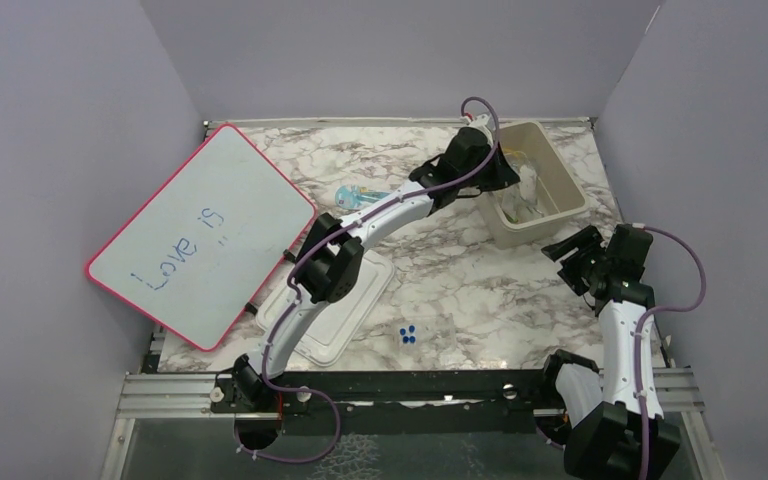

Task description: Organize the chemistry lab equipment

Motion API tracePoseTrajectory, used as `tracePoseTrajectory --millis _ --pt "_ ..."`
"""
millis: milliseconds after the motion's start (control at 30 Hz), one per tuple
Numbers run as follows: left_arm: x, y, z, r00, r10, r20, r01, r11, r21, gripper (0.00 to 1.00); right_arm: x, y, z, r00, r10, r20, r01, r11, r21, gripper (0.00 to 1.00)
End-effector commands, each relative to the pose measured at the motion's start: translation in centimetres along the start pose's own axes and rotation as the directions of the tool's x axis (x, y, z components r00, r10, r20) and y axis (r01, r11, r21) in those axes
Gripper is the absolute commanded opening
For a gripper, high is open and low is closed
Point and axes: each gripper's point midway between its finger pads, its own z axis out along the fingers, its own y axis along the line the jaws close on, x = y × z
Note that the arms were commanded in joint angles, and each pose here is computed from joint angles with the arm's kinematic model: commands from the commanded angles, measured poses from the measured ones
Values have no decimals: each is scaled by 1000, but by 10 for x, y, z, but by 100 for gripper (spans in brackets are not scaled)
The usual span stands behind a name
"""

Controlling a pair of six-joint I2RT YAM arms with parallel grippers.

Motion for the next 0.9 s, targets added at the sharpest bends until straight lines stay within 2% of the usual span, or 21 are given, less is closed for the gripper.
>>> tracePoseTrajectory --millis 0,100,200,433,667,867 --pt "3 1 10 1000 -28 9 28 1000 9 13 5 3 -2 1000 -16 -16 15 1000 -23 68" --pt "0 5 9 1000 17 12 -17 1000 -16 19 5 3 -2 1000 -17 -15 16 1000 -24 68" --pt "-9 6 3 995 96 18 -95 994 -54 30 5 3 -1 1000 -20 -16 20 999 -27 68" --pt "-52 -7 -30 966 248 70 -239 964 -113 43 7 7 -1 998 -52 -33 50 997 -57 68" --pt "-90 -37 -85 913 397 93 -383 913 -137 57 17 30 -5 987 -138 -85 118 971 -207 67" --pt "-84 -5 -142 898 440 4 -424 868 -258 72 12 49 -20 980 -195 -46 173 940 -293 67"
